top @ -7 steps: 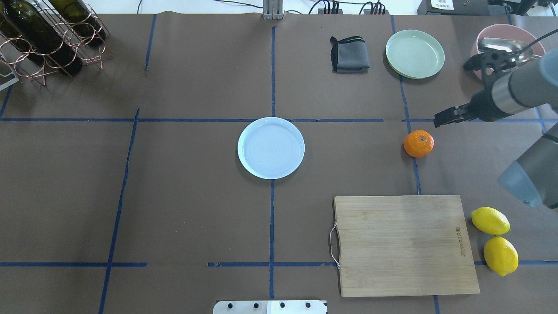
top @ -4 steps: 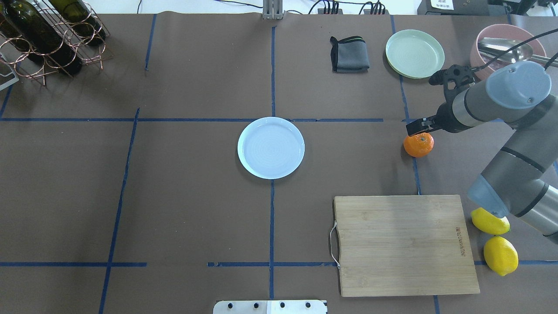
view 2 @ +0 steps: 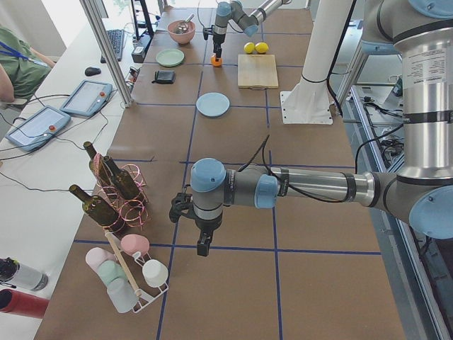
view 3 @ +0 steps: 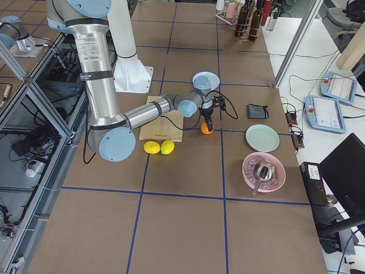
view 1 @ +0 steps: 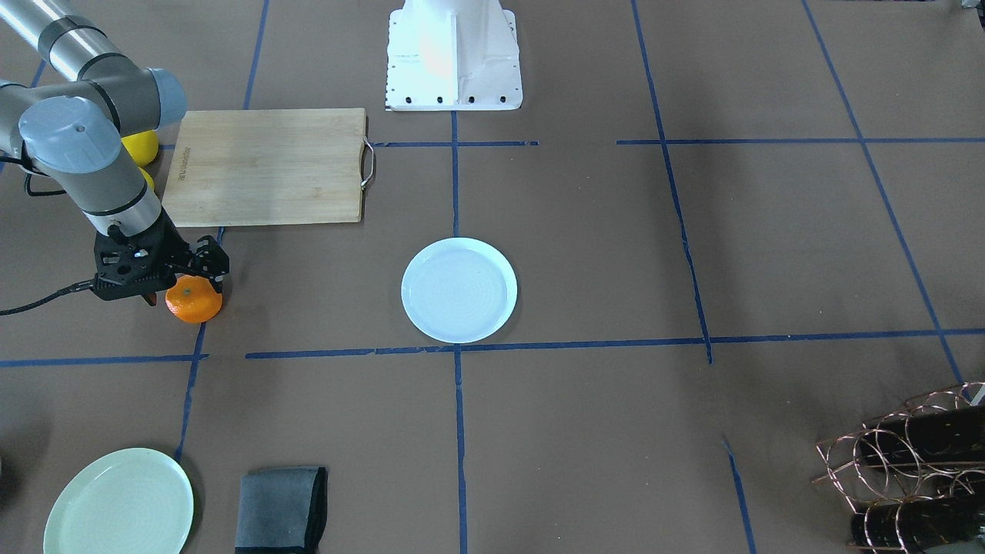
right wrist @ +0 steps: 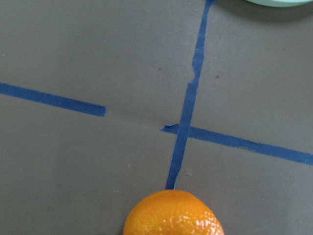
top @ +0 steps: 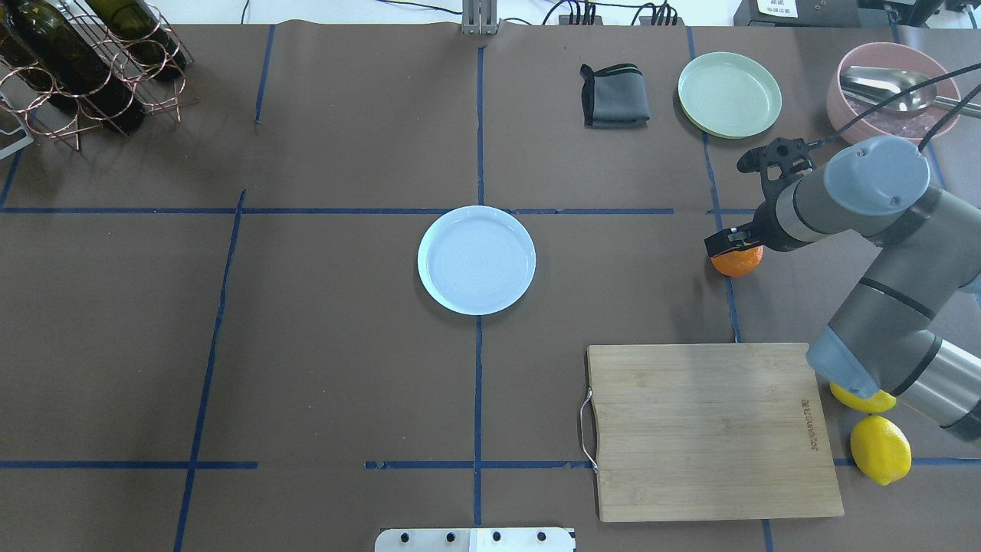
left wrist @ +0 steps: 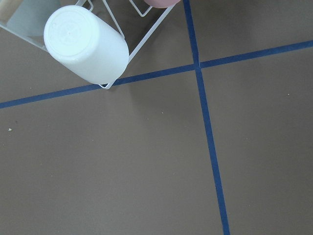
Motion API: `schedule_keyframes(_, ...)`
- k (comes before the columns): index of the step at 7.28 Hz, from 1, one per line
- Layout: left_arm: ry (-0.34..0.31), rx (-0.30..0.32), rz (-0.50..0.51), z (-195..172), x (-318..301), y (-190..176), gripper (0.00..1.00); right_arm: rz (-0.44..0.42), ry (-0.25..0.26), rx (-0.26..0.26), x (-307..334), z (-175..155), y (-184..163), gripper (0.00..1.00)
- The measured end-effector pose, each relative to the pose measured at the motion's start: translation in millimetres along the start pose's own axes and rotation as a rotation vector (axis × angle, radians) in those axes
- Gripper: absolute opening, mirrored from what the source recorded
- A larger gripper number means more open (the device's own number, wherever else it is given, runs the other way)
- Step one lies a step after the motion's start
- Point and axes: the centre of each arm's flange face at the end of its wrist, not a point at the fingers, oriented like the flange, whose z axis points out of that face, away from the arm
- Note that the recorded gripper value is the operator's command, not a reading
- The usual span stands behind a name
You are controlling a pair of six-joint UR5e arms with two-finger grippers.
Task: Pick orange to plate
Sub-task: 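Close the right gripper on the orange and lift it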
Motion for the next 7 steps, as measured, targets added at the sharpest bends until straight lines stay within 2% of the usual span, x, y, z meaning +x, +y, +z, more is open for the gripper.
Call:
schedule_keyframes(3,0.000,0.002,0.000,-0.7,0.0,-0.2,1.00,-0.016,0.028,-0.008,-5.6,16.3,8.6,0.99)
schedule_keyframes(4,0.000,0.003,0.001,-1.3,0.5,-0.4,1.00,-0.020,0.030,-0.009,-7.5,17.8,9.7,0.52)
schedule_keyframes(5,0.000,0.004,0.001,-2.0,0.9,-0.6,1.00,-0.023,0.027,-0.009,-9.9,17.9,9.6,0.22)
schedule_keyframes(6,-0.001,0.004,0.002,-2.0,1.0,-0.5,1.00,-0.025,0.022,-0.004,-13.7,16.0,7.4,0.14)
schedule_keyframes(7,0.000,0.004,0.002,-1.9,0.9,-0.2,1.00,-0.029,0.011,0.007,-22.1,11.4,1.7,0.15)
